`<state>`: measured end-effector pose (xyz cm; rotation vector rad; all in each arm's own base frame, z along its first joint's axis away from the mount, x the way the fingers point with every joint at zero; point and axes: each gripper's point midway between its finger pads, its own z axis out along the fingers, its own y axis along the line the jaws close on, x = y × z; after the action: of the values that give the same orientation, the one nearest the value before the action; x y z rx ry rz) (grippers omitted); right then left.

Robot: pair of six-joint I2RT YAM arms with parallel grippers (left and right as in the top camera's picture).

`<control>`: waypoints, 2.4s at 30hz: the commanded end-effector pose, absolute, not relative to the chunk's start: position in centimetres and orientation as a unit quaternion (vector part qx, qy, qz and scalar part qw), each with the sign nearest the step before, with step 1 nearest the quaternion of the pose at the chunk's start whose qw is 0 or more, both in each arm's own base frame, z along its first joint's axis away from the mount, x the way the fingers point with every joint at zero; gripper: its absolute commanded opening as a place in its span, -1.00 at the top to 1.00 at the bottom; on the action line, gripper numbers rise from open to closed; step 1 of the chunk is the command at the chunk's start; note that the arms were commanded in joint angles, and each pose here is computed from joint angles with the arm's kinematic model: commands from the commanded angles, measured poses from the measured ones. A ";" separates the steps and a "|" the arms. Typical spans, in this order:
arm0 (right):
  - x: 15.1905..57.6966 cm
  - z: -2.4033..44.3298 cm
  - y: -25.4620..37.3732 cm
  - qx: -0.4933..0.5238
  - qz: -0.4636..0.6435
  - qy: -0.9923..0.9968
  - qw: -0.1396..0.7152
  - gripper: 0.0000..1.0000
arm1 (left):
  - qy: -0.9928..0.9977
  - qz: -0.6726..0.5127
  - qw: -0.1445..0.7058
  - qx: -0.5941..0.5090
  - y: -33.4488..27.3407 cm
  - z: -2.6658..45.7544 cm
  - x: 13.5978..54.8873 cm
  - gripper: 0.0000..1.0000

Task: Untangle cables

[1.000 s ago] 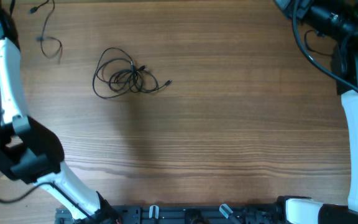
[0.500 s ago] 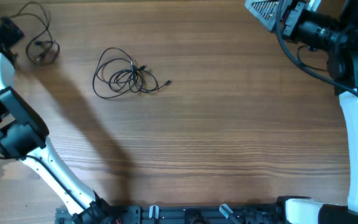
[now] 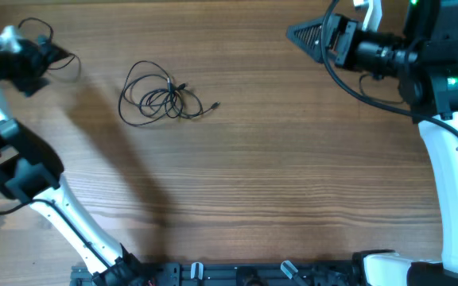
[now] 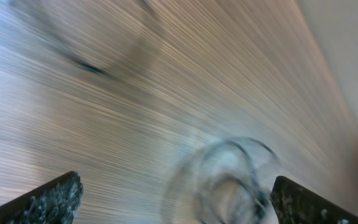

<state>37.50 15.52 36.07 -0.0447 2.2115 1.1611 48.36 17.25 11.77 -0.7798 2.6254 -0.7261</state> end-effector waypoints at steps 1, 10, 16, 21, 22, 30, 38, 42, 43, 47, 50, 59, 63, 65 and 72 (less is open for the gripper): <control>39.0 32.5 13.4 0.012 0.350 0.880 0.322 -0.97 | 0.943 -0.287 0.023 -0.166 4.1 11.6 45.9 -1.00; 37.2 30.4 13.8 -0.014 0.332 0.901 0.280 -0.99 | 0.966 -0.011 -0.064 -0.252 -0.3 6.2 43.0 -1.00; 37.5 29.8 13.8 -0.021 0.327 0.903 0.277 -0.99 | 0.938 -0.116 0.017 -0.327 4.0 9.4 47.1 -1.00; 37.5 29.2 13.8 0.030 0.342 0.906 0.248 -0.99 | 0.919 -0.111 0.018 -0.377 5.6 16.4 42.9 -1.00; 37.5 29.2 13.8 0.051 0.347 0.905 0.240 -0.99 | 0.920 -0.109 0.004 -0.376 5.2 16.1 42.3 -1.00; 37.3 29.1 13.8 0.066 0.350 0.906 0.230 -0.99 | 0.905 -0.109 -0.118 -0.394 -0.6 6.5 38.8 -1.00; 37.3 29.0 13.8 0.066 0.349 0.906 0.229 -1.00 | 0.894 -0.121 -0.098 -0.420 -0.9 4.2 39.8 0.92; 37.4 28.9 13.7 0.067 0.344 0.907 0.231 -0.99 | 0.911 -0.191 -0.078 -0.358 -3.3 9.3 40.9 0.92; 37.5 28.8 13.7 0.067 0.344 0.908 0.231 -1.00 | 0.917 -0.209 -0.055 -0.336 -4.2 12.3 41.4 0.92; 37.7 28.4 14.1 0.065 0.351 0.907 0.222 -0.99 | 0.914 -0.341 0.105 -0.193 -11.5 28.2 43.5 0.92; 37.1 30.5 16.4 -0.002 0.419 0.879 0.226 -0.99 | 0.876 -0.409 0.240 -0.088 -16.5 39.0 43.0 0.92; 40.1 36.5 18.5 -0.060 0.480 0.810 0.332 -0.99 | 0.780 -0.544 0.307 -0.037 -22.0 50.6 40.7 0.92; 39.0 35.7 20.2 -0.072 0.478 0.818 0.312 -0.99 | 0.726 -0.612 0.315 -0.006 -23.1 55.1 40.1 0.92; 40.4 34.5 19.3 -0.036 0.425 0.840 0.335 -0.99 | 0.708 -0.638 0.303 0.012 -23.5 56.5 39.2 0.92; 45.8 33.1 18.6 0.023 0.394 0.835 0.385 -1.00 | 0.684 -0.678 0.266 0.037 -24.7 58.5 37.3 0.92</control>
<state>43.33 18.41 34.72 0.0072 2.1293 1.0198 39.34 -23.78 57.25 0.0462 1.8468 -1.7354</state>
